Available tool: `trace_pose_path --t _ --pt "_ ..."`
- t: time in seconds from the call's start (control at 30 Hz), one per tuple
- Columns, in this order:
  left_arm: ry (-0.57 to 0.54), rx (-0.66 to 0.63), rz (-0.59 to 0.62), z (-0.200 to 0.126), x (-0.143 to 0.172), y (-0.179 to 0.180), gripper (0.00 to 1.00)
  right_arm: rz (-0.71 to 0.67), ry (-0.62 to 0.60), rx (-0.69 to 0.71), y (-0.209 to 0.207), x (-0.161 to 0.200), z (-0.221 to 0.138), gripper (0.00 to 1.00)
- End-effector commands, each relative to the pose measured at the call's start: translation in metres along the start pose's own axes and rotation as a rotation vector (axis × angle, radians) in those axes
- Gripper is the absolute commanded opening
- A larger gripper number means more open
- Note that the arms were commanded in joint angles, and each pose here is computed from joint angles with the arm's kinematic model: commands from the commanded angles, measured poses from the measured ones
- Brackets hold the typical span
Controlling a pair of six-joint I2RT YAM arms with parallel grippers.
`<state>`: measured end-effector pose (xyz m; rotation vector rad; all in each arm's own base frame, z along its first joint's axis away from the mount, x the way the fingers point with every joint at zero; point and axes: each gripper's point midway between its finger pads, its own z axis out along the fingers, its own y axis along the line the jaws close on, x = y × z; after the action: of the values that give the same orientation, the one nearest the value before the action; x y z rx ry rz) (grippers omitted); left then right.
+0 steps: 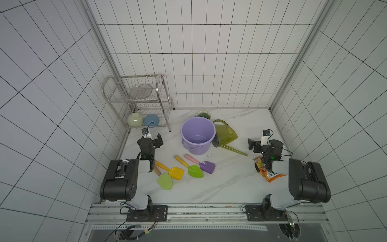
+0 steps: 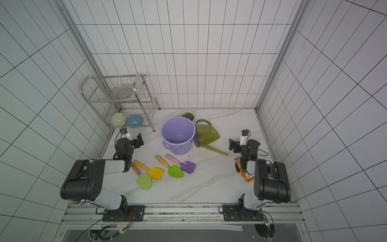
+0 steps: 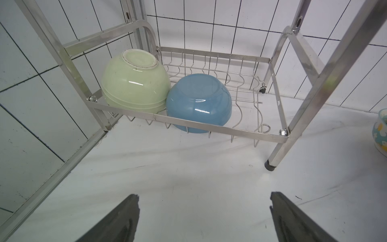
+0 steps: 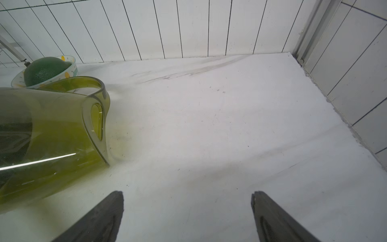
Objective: Organize the gardening tools
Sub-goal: Pick up the gardening tool from the center of the board.
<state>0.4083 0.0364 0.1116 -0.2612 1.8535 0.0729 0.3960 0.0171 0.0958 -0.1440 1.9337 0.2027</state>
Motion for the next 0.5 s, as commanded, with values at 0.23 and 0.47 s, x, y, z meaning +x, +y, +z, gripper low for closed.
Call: trace_pose_path --t 0.23,0.47 --pt "-0.002 0.004 0.004 0.0030 -0.0020 -0.0025 0.98 -0.006 -0.007 0.005 -0.0025 -0.0002 -0.0002 0.99" --pt "-0.002 0.004 0.003 0.0031 -0.0022 -0.0028 0.98 -0.008 -0.008 0.004 -0.0019 -0.0006 -0.0001 0.99"
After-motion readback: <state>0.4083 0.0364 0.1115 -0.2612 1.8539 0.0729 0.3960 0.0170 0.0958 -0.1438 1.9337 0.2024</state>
